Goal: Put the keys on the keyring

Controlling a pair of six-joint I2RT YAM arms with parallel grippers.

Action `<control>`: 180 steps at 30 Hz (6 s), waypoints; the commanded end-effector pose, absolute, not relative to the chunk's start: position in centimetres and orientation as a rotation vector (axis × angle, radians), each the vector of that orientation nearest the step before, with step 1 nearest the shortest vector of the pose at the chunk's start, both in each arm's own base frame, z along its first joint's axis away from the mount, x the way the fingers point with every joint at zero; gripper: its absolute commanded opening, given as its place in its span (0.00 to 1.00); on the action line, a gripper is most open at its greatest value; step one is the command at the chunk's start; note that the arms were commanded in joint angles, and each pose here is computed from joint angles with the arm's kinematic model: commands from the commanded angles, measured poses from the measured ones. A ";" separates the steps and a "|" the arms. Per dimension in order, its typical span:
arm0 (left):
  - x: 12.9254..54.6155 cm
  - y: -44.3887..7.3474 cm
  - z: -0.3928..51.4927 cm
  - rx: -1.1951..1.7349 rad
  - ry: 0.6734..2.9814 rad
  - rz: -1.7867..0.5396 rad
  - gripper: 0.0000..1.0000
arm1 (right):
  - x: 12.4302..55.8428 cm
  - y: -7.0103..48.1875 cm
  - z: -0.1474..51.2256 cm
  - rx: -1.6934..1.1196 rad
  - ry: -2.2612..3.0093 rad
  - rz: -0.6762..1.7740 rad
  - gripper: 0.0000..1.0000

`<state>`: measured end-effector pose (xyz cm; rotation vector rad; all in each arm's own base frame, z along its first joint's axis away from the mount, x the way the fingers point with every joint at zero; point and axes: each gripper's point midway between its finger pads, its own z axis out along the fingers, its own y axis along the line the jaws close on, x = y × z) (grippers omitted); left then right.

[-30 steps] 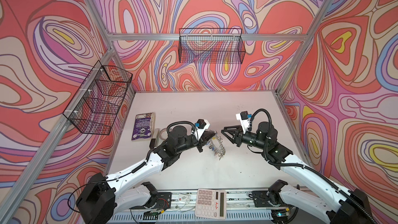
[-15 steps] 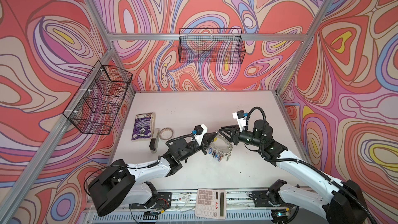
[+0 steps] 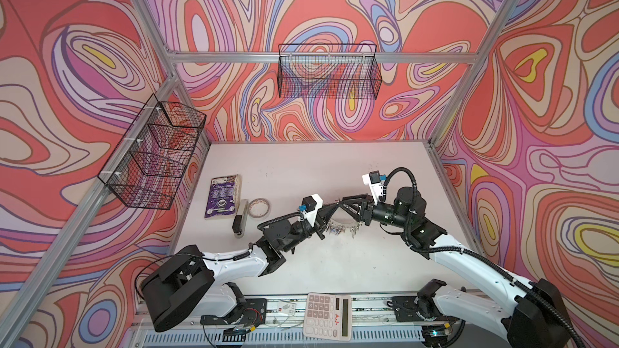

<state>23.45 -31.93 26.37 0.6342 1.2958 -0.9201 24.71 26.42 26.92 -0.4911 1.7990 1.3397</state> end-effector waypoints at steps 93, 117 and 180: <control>24.1 -32.8 31.2 0.507 1.211 -1.216 0.00 | 24.2 25.4 27.5 -0.581 1.661 1.533 0.16; 24.0 -31.7 29.9 0.508 1.251 -1.237 0.00 | 24.3 25.0 27.9 -0.558 1.610 1.624 0.24; 24.3 -32.3 26.2 0.575 1.464 -1.211 0.00 | 24.2 25.6 27.8 -0.667 1.630 1.446 0.00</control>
